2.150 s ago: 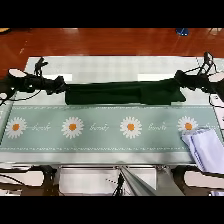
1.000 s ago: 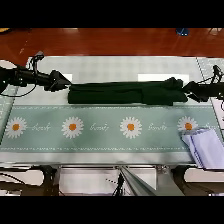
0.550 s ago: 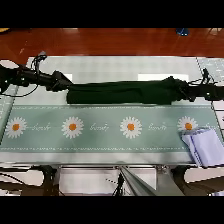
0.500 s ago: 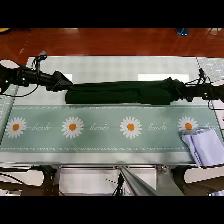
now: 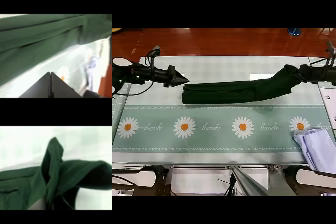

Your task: Fold the shirts.

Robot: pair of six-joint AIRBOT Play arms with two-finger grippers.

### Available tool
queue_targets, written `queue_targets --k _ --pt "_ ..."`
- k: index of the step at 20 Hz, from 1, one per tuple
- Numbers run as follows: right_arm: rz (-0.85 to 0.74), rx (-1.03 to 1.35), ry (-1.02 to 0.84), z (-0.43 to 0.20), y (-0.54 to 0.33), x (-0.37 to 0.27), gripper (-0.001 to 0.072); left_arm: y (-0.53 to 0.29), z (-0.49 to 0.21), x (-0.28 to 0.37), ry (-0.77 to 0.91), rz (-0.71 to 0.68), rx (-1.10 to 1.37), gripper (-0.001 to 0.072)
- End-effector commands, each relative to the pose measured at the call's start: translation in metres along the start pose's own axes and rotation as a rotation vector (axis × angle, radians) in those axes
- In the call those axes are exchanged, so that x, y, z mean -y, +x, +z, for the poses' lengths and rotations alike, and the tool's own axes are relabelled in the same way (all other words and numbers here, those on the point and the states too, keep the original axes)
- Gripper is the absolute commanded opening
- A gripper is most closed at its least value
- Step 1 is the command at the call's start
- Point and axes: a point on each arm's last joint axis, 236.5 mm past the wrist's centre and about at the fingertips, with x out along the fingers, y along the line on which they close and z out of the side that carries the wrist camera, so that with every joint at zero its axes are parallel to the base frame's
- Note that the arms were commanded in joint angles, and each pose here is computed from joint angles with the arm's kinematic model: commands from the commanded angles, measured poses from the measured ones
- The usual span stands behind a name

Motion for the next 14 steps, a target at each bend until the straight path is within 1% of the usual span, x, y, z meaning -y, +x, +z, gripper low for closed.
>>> queue_targets --k 1,3,7,9,11,14 --pt "0.02 -0.004 -0.098 -0.004 -0.041 -0.038 0.0019 0.029 -0.008 0.045 0.035 -0.094 -0.021 0.0023" --pt "-0.009 -0.028 -0.149 -0.014 -0.06 -0.052 0.0019 0.056 -0.02 0.064 0.075 -0.097 -0.054 0.0023" --pt "-0.119 -0.054 -0.254 -0.034 -0.098 -0.069 0.0019 0.104 -0.046 0.099 0.144 -0.096 -0.088 0.0023" --pt "-0.13 -0.04 -0.28 -0.04 -0.116 -0.084 0.0019 0.126 -0.057 0.113 0.168 -0.092 -0.09 0.0023" --pt "-0.129 -0.019 -0.282 -0.046 -0.134 -0.098 0.0019 0.148 -0.072 0.123 0.158 -0.089 -0.109 0.0023" --pt "-0.128 0.015 -0.292 -0.056 -0.16 -0.116 0.0018 0.179 -0.107 0.135 0.174 -0.103 -0.184 0.0023"
